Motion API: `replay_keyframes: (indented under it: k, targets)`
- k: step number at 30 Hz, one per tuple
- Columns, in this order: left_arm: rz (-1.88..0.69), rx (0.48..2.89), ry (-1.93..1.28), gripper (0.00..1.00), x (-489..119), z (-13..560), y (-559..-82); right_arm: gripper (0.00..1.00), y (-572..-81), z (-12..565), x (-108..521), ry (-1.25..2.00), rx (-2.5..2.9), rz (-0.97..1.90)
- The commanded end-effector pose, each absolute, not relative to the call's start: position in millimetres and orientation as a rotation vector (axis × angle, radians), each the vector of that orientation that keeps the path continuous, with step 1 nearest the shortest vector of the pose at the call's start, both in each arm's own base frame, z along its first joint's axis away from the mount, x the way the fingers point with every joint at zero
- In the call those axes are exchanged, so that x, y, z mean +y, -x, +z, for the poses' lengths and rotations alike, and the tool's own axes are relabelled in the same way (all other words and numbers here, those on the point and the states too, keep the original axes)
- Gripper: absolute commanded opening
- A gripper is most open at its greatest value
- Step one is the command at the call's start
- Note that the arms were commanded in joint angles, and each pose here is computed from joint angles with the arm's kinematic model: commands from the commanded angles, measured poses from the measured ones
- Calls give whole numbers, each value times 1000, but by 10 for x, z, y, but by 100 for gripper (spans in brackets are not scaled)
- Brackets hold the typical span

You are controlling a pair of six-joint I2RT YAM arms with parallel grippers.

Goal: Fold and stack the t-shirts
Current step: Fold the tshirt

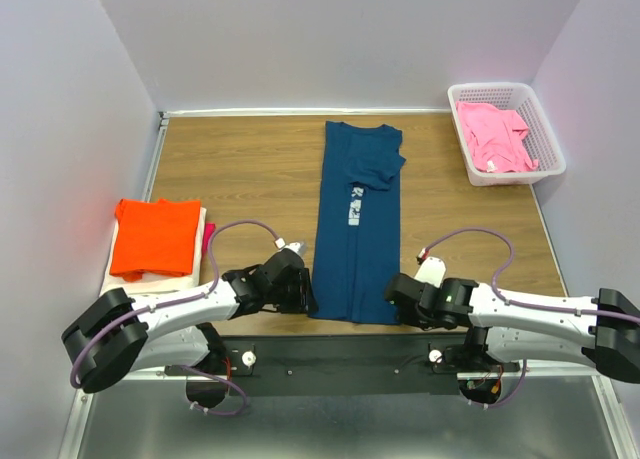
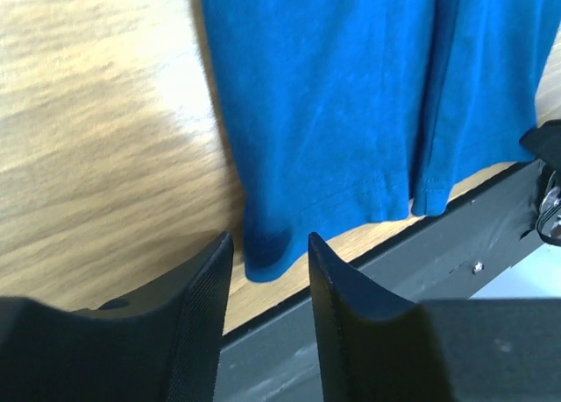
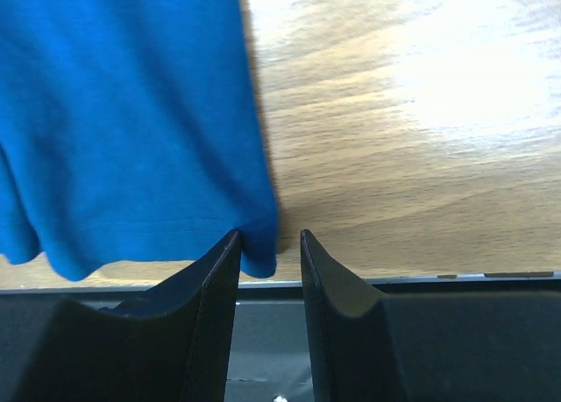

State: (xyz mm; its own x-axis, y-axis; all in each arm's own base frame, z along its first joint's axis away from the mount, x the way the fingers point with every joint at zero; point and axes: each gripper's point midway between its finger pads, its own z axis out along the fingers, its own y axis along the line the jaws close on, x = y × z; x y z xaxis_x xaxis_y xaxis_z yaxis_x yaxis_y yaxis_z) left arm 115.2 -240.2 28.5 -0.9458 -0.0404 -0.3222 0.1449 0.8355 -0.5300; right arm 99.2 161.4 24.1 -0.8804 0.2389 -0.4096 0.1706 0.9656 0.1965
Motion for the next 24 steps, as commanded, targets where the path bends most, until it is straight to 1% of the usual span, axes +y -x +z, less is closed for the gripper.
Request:
replay_keyframes:
  k: [1, 2, 5, 9, 11, 12, 14, 17, 18, 21, 22, 23, 24]
  targets:
    - [-803, 2755, -66, 40, -2358, 223, -1060, 40, -958, 206, 1577, -354, 2671, 225]
    - [-805, 2759, -68, 34, -2363, 217, -1054, 40, -954, 206, 1575, -355, 2671, 230]
    - [-793, 2782, -75, 25, -2356, 163, -1030, 40, -943, 176, 1591, -350, 2680, 237]
    - [-792, 2792, -77, 20, -2345, 128, -1009, 39, -907, 78, 1642, -324, 2710, 244]
    - [-790, 2798, -80, 20, -2332, 110, -994, 38, -880, 43, 1662, -314, 2727, 252]
    - [-790, 2798, -78, 17, -2331, 107, -992, 37, -880, 35, 1682, -312, 2729, 261]
    - [-792, 2804, -77, 17, -2320, 86, -974, 36, -872, 17, 1685, -309, 2735, 260]
    - [-803, 2805, -79, 11, -2322, 74, -959, 34, -890, 37, 1705, -308, 2726, 272]
    - [-807, 2803, -84, 9, -2327, 78, -961, 33, -902, 56, 1720, -309, 2719, 280]
    - [-832, 2764, -115, 0, -2397, 179, -1025, 24, -942, 127, 1763, -314, 2697, 312]
    - [-829, 2760, -113, 0, -2392, 184, -1031, 21, -949, 143, 1764, -311, 2691, 319]
    - [-819, 2736, -122, 0, -2419, 247, -1093, 13, -977, 203, 1802, -312, 2675, 344]
    - [-820, 2715, -130, 0, -2444, 299, -1137, 11, -998, 263, 1821, -309, 2659, 367]
